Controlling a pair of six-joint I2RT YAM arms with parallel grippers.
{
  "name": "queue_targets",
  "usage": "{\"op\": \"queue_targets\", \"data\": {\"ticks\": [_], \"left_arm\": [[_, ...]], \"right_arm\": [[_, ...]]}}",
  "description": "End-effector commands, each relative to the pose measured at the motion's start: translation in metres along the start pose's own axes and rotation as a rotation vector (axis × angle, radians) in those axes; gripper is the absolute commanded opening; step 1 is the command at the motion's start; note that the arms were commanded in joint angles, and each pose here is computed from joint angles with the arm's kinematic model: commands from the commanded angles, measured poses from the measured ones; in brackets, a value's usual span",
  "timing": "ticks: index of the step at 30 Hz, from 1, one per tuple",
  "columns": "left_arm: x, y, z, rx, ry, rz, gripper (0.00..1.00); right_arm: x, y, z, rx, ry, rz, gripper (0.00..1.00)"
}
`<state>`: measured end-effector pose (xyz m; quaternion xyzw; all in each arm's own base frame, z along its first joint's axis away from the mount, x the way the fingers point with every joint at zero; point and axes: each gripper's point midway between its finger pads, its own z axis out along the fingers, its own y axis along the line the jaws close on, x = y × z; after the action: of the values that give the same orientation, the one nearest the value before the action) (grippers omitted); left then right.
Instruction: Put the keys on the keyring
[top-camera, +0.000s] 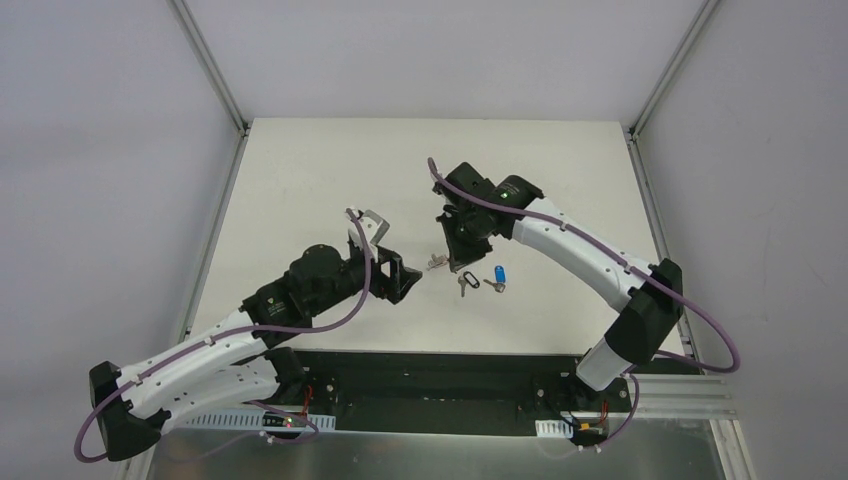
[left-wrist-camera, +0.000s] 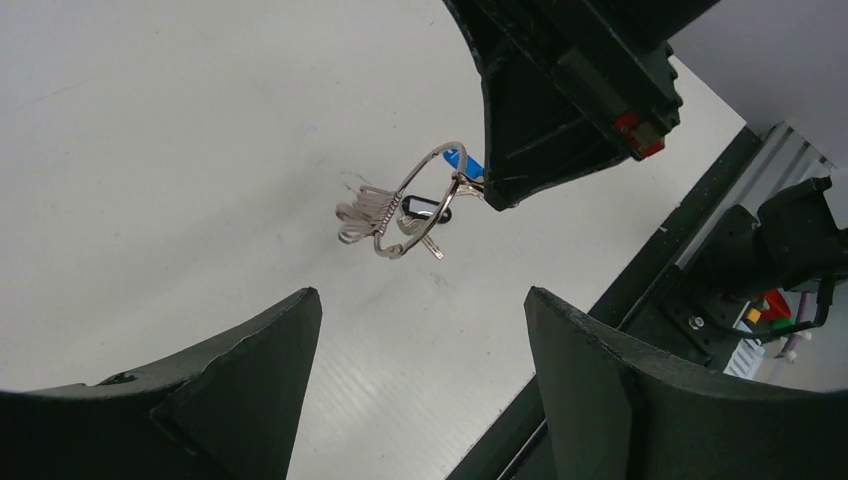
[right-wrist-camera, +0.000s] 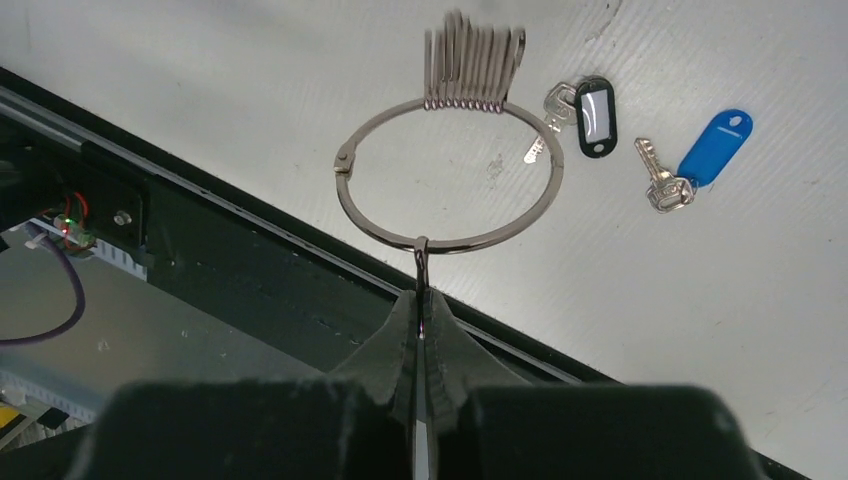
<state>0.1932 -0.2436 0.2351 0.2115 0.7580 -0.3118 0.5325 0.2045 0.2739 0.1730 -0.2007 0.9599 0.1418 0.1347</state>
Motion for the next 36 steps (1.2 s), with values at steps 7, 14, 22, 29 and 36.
{"op": "queue_targets", "data": {"ticks": [7, 14, 22, 29, 36], "left_arm": [[-0.028, -0.034, 0.001, 0.220, -0.198, 0.163, 0.78], [-0.029, -0.046, 0.011, 0.300, -0.267, 0.267, 0.78], [-0.025, -0.053, 0.023, 0.348, -0.315, 0.348, 0.78], [-0.025, -0.054, 0.027, 0.360, -0.396, 0.380, 0.77], [-0.034, -0.062, 0.018, 0.402, -0.508, 0.380, 0.73]], "right_arm": [[-0.004, 0.024, -0.068, -0.062, 0.015, -0.081, 0.00], [-0.002, 0.039, -0.082, -0.085, 0.038, -0.116, 0.00], [0.003, 0.055, -0.094, -0.137, 0.057, -0.148, 0.00], [0.007, 0.064, -0.100, -0.163, 0.086, -0.158, 0.00], [0.010, 0.078, -0.103, -0.216, 0.103, -0.155, 0.00]]}}
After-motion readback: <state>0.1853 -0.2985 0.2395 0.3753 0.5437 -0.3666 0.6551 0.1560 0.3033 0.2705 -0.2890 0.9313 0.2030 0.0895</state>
